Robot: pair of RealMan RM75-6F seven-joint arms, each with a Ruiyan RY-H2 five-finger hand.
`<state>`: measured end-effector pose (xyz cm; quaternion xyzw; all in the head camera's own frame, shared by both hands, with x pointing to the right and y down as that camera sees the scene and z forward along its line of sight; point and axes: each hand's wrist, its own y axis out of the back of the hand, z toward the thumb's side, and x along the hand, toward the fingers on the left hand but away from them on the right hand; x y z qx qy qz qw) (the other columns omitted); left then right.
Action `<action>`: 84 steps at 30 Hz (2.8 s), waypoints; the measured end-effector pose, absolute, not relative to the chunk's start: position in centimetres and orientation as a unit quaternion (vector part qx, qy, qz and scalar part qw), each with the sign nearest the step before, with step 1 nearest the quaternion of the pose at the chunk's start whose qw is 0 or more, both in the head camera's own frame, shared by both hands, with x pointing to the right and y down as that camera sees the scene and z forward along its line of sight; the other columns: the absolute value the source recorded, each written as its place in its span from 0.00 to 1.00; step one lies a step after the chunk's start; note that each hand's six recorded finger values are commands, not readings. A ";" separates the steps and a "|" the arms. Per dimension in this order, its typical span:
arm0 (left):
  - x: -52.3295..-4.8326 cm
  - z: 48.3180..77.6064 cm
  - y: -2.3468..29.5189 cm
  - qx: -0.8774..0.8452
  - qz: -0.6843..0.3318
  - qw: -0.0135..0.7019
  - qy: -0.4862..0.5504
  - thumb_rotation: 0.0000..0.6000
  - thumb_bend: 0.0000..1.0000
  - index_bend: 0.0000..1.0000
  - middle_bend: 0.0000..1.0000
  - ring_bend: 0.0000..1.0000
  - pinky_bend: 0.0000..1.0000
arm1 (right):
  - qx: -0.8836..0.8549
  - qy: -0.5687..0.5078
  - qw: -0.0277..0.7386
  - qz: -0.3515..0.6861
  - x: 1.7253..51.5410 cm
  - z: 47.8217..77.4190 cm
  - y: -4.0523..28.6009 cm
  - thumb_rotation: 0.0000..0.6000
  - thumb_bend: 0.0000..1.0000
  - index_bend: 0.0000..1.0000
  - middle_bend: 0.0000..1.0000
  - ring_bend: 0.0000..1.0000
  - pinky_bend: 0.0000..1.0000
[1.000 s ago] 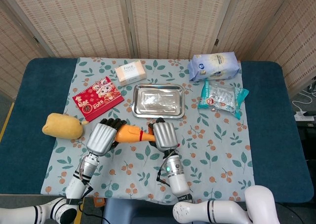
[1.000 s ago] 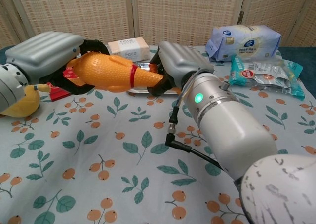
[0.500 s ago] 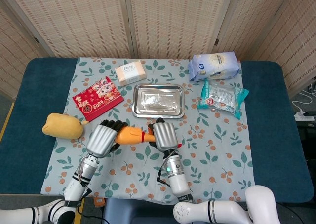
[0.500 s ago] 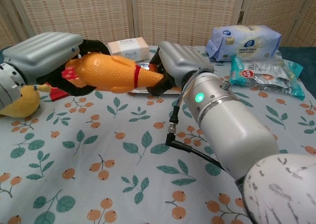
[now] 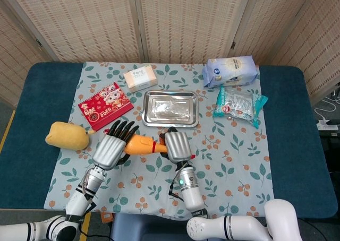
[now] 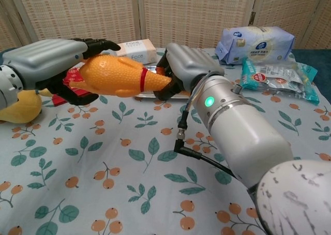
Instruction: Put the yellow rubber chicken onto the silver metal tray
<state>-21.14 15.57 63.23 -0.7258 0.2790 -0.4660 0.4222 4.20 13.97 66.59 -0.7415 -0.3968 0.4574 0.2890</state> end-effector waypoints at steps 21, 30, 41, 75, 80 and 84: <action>-19.8 63.9 15.6 -0.724 -0.430 0.428 0.328 1.00 0.58 0.54 0.66 0.62 0.41 | -0.747 -0.400 0.281 0.450 4.2 66.3 13.9 1.00 0.42 0.92 0.66 0.93 1.00; -20.0 63.7 15.1 -0.717 -0.421 0.417 0.368 1.00 0.80 0.84 0.92 0.83 0.68 | -0.749 -0.400 0.279 0.449 4.1 66.2 13.9 1.00 0.42 0.92 0.66 0.93 1.00; -19.9 63.4 15.1 -0.718 -0.416 0.415 0.374 1.00 0.80 0.85 0.93 0.83 0.69 | -0.749 -0.399 0.281 0.449 4.0 66.1 14.0 1.00 0.42 0.92 0.66 0.93 1.00; -20.4 63.7 16.2 -0.739 -0.438 0.413 0.302 1.00 0.35 0.00 0.00 0.00 0.00 | -0.741 -0.392 0.286 0.463 5.1 67.3 14.0 1.00 0.42 0.92 0.66 0.93 1.00; -20.5 63.1 16.2 -0.747 -0.437 0.402 0.298 1.00 0.34 0.00 0.00 0.00 0.00 | -0.738 -0.386 0.293 0.469 5.2 67.6 14.3 1.00 0.42 0.92 0.66 0.93 1.00; -20.8 62.3 16.2 -0.754 -0.435 0.393 0.297 1.00 0.33 0.00 0.00 0.00 0.00 | -0.732 -0.385 0.301 0.476 5.5 67.9 14.2 1.00 0.42 0.92 0.66 0.93 1.00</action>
